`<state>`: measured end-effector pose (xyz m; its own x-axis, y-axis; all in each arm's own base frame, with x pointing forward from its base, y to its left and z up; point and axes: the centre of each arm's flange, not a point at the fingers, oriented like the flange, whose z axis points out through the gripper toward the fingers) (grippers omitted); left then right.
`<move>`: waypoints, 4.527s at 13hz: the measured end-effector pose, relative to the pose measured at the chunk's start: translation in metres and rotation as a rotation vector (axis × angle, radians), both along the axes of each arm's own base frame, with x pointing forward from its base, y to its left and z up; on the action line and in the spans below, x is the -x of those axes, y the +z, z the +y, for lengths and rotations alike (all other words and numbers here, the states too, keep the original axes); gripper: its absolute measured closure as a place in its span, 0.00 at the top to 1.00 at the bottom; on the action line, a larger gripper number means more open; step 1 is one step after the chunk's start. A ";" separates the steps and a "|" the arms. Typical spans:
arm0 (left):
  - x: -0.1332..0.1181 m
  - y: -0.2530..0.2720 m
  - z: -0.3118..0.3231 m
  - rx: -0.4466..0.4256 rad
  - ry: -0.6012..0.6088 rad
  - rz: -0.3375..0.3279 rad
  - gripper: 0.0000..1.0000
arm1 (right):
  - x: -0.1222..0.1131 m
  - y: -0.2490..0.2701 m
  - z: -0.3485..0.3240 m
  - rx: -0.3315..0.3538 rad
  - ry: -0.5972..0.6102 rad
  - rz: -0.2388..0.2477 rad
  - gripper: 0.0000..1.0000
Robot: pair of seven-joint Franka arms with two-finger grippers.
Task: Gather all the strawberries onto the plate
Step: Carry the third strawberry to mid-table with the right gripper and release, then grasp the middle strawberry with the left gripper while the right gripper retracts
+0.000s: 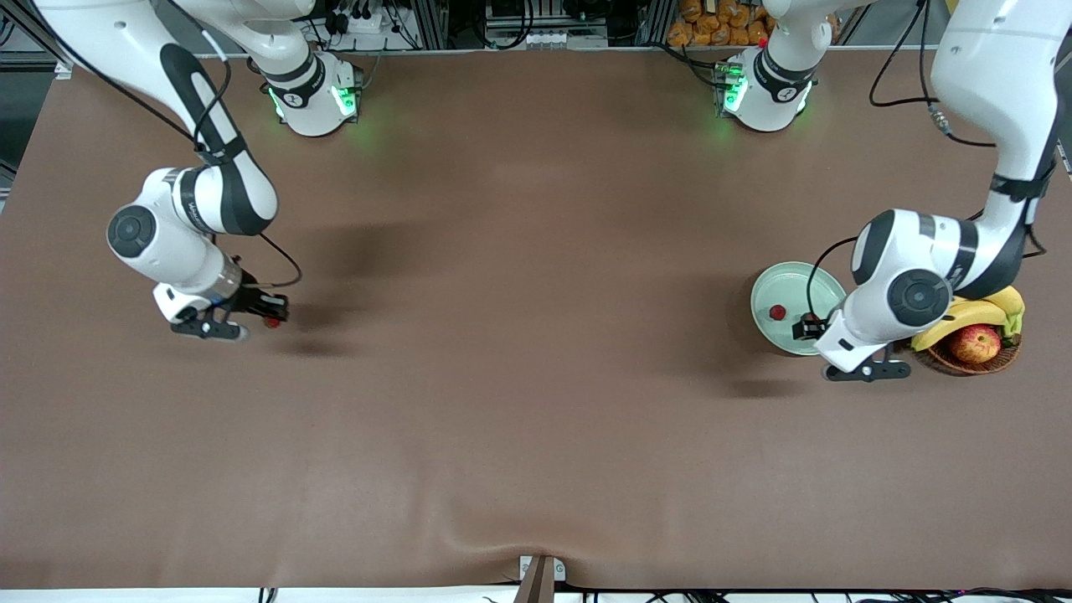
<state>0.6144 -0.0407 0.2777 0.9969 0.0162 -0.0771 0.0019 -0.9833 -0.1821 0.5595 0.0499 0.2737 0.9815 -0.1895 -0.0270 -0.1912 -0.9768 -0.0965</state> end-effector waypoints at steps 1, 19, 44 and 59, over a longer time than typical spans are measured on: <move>-0.005 0.022 -0.004 -0.004 0.001 -0.024 1.00 | -0.015 0.021 0.028 -0.026 -0.046 0.005 0.31; -0.029 0.128 -0.089 0.141 -0.013 -0.067 1.00 | 0.045 -0.071 0.497 -0.406 -0.646 0.075 0.31; 0.079 -0.047 -0.373 0.071 -0.173 0.003 1.00 | -0.115 0.182 0.090 -0.084 -0.321 0.110 1.00; 0.092 -0.090 -0.395 0.153 -0.529 0.031 0.72 | 0.001 0.363 -0.049 0.096 -0.030 0.023 1.00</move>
<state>0.5220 -0.4353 0.1875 0.8632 -0.5002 -0.0686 -0.5029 -0.8639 -0.0291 0.5581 0.0009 0.6363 0.9746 -0.2219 -0.0300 -0.2219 -0.9751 0.0022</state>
